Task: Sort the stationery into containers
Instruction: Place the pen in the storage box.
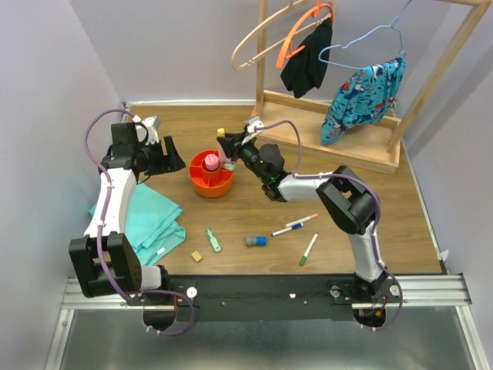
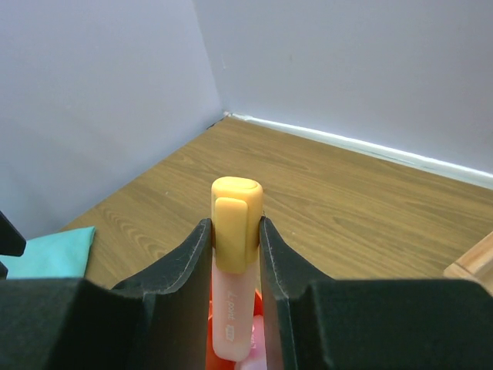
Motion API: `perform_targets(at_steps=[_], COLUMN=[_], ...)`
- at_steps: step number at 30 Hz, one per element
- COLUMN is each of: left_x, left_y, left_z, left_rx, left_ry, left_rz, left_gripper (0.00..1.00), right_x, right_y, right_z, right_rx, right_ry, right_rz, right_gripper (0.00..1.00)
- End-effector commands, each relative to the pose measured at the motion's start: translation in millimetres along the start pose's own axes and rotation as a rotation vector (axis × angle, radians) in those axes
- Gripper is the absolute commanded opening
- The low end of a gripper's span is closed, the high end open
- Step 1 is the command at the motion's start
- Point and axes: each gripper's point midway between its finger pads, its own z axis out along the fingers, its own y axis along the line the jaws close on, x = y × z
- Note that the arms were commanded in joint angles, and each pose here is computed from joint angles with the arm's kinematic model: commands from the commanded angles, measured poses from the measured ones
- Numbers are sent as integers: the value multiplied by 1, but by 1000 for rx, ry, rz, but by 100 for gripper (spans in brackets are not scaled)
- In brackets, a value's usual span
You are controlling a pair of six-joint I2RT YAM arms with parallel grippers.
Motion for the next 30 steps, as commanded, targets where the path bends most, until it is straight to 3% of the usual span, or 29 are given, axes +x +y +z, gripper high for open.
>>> perform_targets(at_steps=[1,5,9,20,30], left_x=[6,3,1,12,6], left_y=[-3,-4,-5,-5,-9], left_z=[5,7,6,9,5], left_rx=[29,37,41,54,65], left_ry=[17,17,9,15,-12], left_rz=[-3,-5,1,-8,24], left_gripper=[80,80,80,80,80], right_x=[30,42,44,9,7], right_y=[0,-7,-8,-8,-1], right_z=[-5,-5,-6,-16,-19], right_rx=[-20,8,11,24,-2], right_ry=[27,47,48,26,122], right_rz=[18,-2,-13,-57,-59], right_gripper=[1,2,19,32,49])
